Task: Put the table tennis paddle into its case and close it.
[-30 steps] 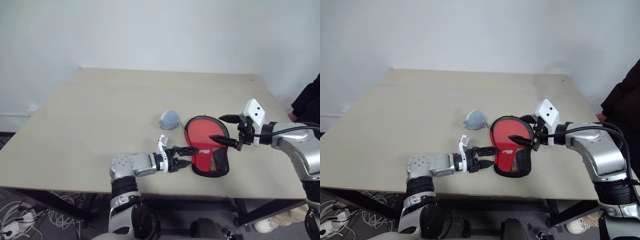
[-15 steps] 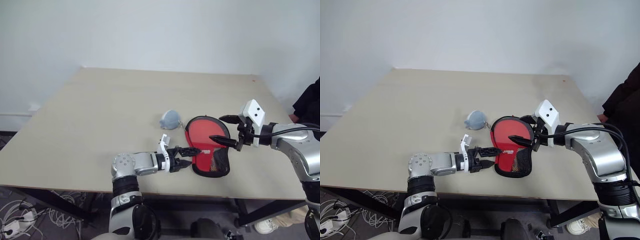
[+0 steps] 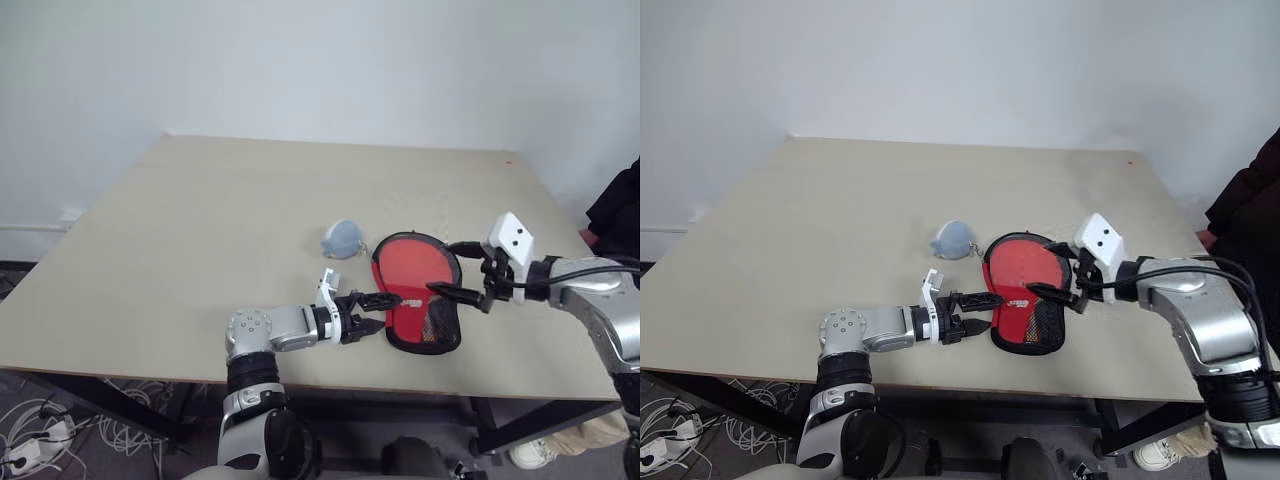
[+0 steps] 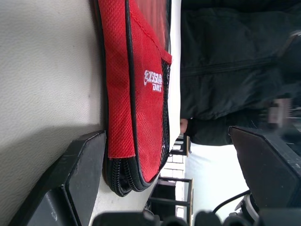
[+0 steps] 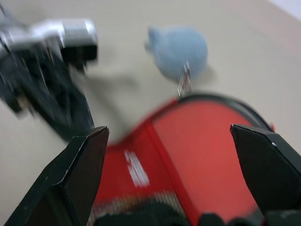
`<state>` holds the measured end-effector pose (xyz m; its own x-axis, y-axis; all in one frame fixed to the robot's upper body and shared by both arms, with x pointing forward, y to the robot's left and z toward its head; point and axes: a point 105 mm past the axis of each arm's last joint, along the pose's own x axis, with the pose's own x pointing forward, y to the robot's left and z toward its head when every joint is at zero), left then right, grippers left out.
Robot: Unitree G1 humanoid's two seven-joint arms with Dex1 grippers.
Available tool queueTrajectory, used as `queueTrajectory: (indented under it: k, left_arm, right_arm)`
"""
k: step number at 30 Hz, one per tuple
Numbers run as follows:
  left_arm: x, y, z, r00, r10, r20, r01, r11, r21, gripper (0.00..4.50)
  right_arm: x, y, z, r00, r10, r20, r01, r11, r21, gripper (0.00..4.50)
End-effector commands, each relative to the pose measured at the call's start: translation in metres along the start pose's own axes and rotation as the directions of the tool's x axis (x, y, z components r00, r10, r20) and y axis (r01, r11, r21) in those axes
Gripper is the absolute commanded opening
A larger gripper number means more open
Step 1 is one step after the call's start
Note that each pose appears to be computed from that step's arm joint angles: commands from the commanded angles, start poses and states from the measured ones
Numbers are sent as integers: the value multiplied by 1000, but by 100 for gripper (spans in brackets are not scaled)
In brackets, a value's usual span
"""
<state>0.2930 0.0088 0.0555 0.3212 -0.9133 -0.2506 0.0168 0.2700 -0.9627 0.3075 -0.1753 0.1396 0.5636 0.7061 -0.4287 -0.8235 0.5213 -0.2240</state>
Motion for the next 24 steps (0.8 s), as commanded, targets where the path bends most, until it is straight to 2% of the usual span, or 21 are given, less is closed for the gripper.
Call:
queueTrajectory:
  k: [1, 5, 16, 20, 24]
  left_arm:
    - [26, -22, -11, 998, -23, -54, 25, 999, 37, 445]
    - [27, -11, -19, 990, 80, -114, -72, 995, 74, 445]
    - [33, -17, -20, 995, 24, -97, -17, 997, 71, 445]
    - [34, -15, -19, 995, 31, -93, -25, 998, 63, 370]
    - [34, -14, -17, 995, 38, -91, -32, 998, 61, 257]
  right_arm:
    - [-6, -7, 6, 999, -31, 21, 32, 999, -41, 450]
    - [-5, -5, 5, 999, -32, 24, 33, 999, -36, 450]
    - [-1, -1, 9, 999, -28, 43, 29, 999, -24, 450]
    - [-1, -2, 12, 998, -28, 54, 29, 999, -18, 450]
    - [0, -3, 16, 997, -28, 65, 29, 999, -14, 450]
